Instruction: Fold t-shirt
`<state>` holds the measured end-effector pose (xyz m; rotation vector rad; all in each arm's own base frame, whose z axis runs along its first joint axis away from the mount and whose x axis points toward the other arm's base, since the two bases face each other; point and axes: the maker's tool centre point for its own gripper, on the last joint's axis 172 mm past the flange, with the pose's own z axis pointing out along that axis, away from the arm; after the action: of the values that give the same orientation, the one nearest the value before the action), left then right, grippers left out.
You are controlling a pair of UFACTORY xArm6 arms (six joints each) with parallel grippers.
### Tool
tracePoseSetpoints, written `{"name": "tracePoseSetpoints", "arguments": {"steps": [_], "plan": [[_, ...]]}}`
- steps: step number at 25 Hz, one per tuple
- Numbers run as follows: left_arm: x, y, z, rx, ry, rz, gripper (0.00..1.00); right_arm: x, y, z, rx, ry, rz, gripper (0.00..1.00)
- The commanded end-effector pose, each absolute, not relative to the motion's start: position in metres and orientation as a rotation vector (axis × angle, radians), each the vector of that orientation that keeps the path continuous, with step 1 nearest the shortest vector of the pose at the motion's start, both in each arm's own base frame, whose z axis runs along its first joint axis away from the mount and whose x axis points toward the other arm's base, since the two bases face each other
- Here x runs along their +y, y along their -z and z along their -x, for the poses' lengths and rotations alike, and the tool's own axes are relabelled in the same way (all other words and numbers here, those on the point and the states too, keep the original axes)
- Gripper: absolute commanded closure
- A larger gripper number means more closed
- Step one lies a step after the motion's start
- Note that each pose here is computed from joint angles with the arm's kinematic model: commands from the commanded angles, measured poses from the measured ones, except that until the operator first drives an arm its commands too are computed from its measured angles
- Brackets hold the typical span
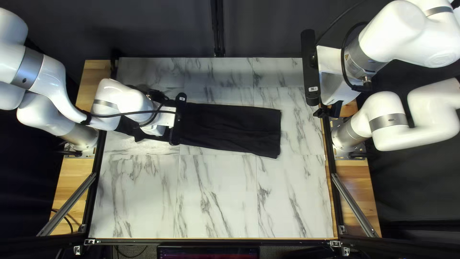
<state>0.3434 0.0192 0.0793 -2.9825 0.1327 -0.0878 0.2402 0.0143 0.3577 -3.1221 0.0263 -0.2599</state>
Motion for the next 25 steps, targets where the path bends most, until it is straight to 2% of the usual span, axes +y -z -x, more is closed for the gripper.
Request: {"name": "tracePoseSetpoints", "arguments": {"steps": [1,15,25], "plan": [[0.010,-0.084,-0.340,0.140,0.095,2.972,1.00,0.014,-0.358,-0.240,0.026,0.260,3.122,0.00],[-0.022,-0.095,-0.342,0.189,0.117,2.931,1.00,0.014,-0.358,-0.240,0.026,0.260,3.122,0.00],[-0.023,-0.104,-0.336,0.185,0.119,2.901,1.00,0.014,-0.358,-0.240,0.026,0.260,3.122,0.00]]}}
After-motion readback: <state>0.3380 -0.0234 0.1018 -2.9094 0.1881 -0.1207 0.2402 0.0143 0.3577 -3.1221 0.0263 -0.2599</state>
